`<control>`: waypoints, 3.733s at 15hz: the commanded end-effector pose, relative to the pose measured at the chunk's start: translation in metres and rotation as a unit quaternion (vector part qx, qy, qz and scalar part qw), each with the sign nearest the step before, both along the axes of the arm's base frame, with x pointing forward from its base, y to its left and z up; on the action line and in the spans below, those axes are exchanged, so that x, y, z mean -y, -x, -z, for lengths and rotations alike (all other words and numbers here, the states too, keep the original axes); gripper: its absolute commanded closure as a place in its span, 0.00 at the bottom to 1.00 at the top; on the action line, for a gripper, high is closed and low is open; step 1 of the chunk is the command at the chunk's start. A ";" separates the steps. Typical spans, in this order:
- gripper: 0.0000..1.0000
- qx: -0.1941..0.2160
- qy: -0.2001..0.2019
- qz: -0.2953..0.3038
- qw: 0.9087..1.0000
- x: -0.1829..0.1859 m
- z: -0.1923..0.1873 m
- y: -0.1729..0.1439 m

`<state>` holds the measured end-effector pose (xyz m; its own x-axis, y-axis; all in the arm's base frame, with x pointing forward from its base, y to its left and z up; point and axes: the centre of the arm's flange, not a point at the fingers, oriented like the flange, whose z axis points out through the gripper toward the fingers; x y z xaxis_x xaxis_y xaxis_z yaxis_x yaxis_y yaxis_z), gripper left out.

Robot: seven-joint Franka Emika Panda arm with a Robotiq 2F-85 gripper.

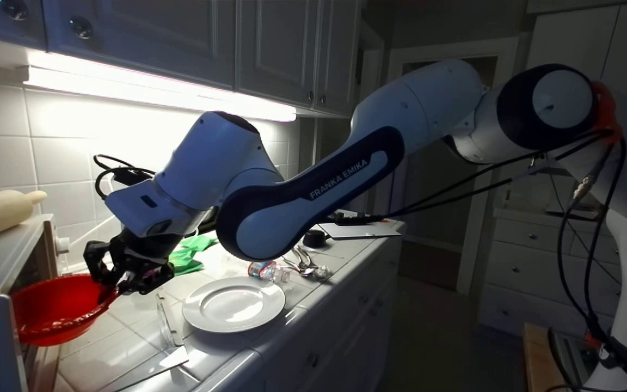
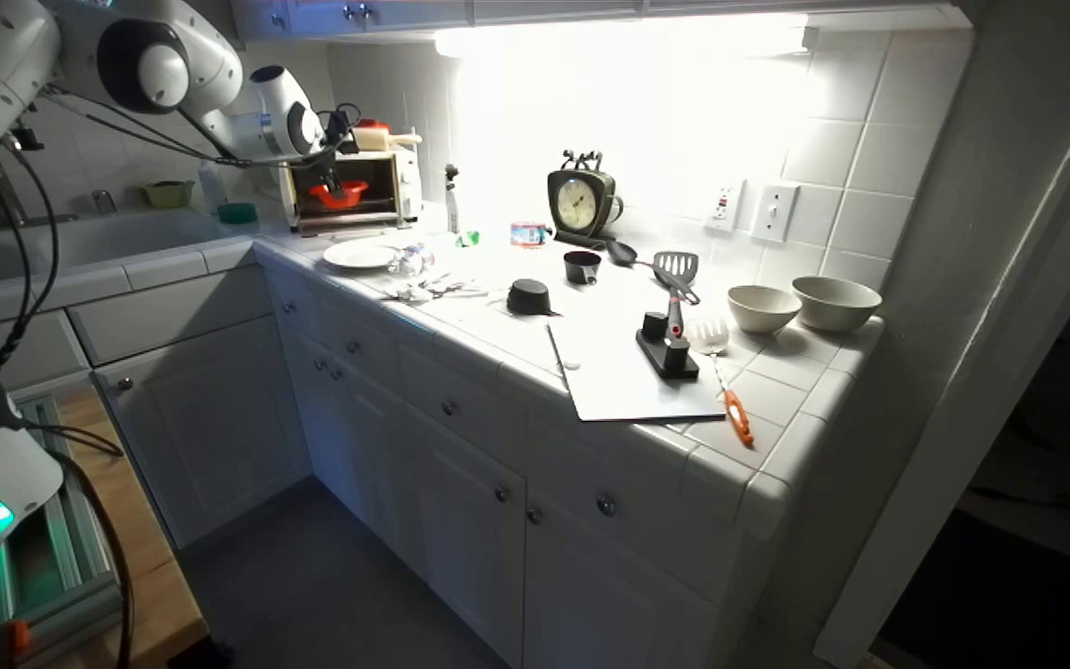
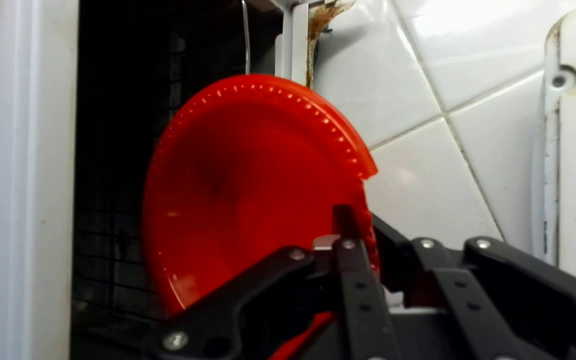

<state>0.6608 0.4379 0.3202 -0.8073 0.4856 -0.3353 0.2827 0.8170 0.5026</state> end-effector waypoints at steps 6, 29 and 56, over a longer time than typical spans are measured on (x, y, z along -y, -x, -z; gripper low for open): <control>0.98 0.000 -0.002 -0.006 1.000 -0.016 -0.002 -0.018; 0.98 0.001 0.003 -0.017 1.000 -0.050 0.002 -0.025; 0.33 0.007 0.000 -0.014 1.000 -0.067 -0.002 -0.028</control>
